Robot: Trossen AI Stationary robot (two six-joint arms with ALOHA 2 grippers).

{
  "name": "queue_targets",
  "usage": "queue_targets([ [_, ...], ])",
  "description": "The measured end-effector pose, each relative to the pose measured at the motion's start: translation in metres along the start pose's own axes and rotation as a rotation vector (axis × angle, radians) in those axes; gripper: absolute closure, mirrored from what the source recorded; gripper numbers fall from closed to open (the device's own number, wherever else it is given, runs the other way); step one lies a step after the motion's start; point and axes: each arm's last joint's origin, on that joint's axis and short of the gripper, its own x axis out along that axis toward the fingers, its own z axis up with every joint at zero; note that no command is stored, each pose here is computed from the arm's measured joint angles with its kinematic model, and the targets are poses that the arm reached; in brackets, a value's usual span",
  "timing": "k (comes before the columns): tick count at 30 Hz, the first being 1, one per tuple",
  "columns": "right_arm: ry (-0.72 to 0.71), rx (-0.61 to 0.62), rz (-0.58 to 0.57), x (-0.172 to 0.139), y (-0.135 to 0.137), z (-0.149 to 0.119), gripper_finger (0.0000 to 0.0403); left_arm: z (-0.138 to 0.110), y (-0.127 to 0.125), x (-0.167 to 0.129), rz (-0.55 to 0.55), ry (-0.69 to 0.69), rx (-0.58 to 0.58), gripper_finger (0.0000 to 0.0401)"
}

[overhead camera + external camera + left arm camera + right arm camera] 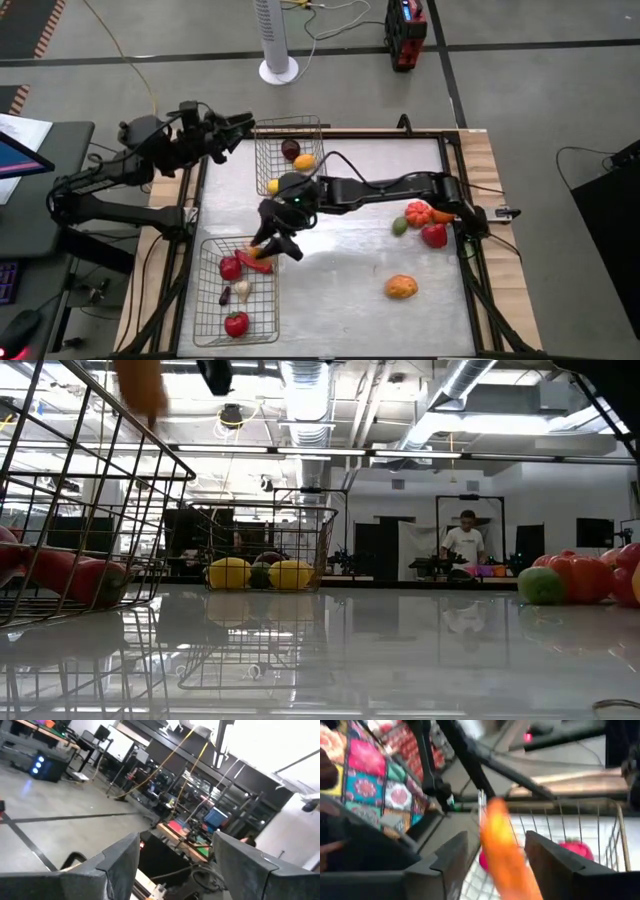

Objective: Sort produce into baskets
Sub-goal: Put the yellow pepper into the bottom wire basket, then put the green lemon into the top wire basket

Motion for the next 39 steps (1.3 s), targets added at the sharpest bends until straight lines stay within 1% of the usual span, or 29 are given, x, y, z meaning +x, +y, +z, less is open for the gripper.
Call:
queue_targets([
  [4,0.093,-0.038,-0.033,-0.009,-0.002,-0.003,0.0146,-0.004,-0.005,0.0,-0.012,0.012,-0.044,0.0163],
  [6,0.141,-0.055,-0.056,-0.021,-0.001,-0.001,0.0144,-0.008,-0.007,0.001,-0.01,0.021,-0.051,0.0163],
  [9,0.257,-0.087,-0.129,-0.046,-0.001,-0.001,0.0144,-0.016,-0.012,0.006,-0.005,0.04,-0.062,0.0163],
  [15,0.697,-0.079,-0.257,-0.09,-0.012,-0.033,0.0143,-0.036,-0.017,0.02,0.006,0.105,-0.09,0.0163],
  [19,0.917,-0.064,-0.289,-0.109,-0.006,-0.045,0.0143,-0.047,-0.017,0.03,0.023,0.139,-0.071,0.0163],
  [21,0.988,-0.045,-0.286,-0.118,-0.004,-0.05,0.0143,-0.051,-0.016,0.034,0.021,0.157,-0.068,0.0163],
  [25,0.975,0.024,-0.323,-0.143,0.004,-0.052,0.0143,-0.055,-0.018,0.036,-0.031,0.208,-0.084,0.0163],
  [27,0.965,0.083,-0.385,-0.157,0.008,-0.054,0.0143,-0.054,-0.018,0.036,-0.047,0.211,-0.067,0.0163],
  [30,0.926,0.177,-0.478,-0.166,0.005,-0.068,0.0143,-0.053,-0.017,0.036,-0.035,0.196,-0.006,0.0163],
  [33,0.885,0.259,-0.572,-0.173,0.005,-0.086,0.0143,-0.048,-0.015,0.039,-0.053,0.155,0.078,0.0163],
  [36,0.904,0.343,-0.654,-0.182,0.013,-0.111,0.0143,-0.046,-0.015,0.046,-0.076,0.113,0.135,0.0163],
  [39,0.939,0.386,-0.743,-0.189,0.022,-0.138,0.0143,-0.051,-0.013,0.054,-0.072,0.108,0.205,0.0163],
])
